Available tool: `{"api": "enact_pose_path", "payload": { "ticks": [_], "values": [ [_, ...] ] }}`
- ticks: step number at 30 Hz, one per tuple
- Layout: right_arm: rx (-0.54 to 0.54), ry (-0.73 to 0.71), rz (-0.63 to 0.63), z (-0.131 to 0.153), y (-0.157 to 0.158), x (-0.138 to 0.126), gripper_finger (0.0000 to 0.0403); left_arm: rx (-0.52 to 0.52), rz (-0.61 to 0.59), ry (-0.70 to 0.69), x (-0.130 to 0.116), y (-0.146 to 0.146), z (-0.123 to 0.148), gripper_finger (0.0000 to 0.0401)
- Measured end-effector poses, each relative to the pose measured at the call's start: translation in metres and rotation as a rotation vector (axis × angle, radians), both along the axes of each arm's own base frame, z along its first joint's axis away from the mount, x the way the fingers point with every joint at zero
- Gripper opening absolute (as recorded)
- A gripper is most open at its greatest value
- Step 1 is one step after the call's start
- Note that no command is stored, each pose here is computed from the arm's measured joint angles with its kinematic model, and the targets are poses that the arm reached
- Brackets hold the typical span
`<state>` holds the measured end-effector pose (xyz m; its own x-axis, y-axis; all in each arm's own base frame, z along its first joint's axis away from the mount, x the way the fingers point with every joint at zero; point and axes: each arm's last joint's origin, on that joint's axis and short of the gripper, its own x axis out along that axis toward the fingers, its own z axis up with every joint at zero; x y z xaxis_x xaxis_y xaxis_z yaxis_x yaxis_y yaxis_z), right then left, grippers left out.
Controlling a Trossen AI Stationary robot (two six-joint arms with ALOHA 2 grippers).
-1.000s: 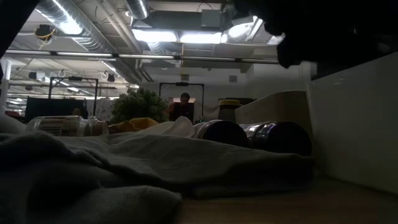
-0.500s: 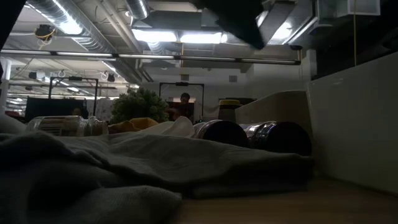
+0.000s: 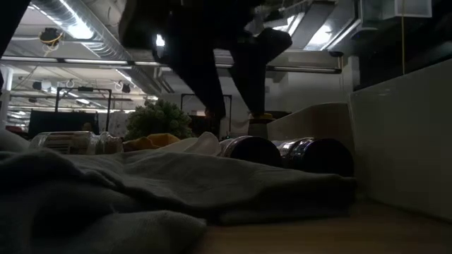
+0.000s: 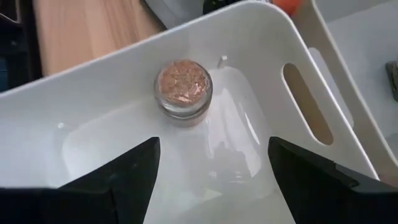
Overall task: Sort spices by type
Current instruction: Put the black seasoning bottle into the green bin
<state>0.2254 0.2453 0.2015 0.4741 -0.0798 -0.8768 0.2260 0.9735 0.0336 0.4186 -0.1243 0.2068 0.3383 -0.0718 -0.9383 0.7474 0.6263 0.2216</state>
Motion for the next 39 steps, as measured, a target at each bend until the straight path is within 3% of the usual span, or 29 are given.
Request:
{"api": "enact_pose_path", "payload": {
  "ticks": [7, 21, 39],
  "values": [
    [0.051, -0.015, 0.008, 0.012, -0.002, -0.002, 0.0298, 0.053, -0.107, -0.025, -0.001, 0.001, -0.013, 0.0214],
    [0.126, -0.079, 0.010, 0.042, -0.011, -0.010, 0.0298, 0.055, -0.121, -0.076, -0.002, 0.003, -0.037, 0.0214],
    [0.131, -0.091, 0.009, 0.044, -0.011, -0.010, 0.0298, 0.055, -0.112, -0.060, -0.003, 0.003, -0.045, 0.0214]
  ]
}}
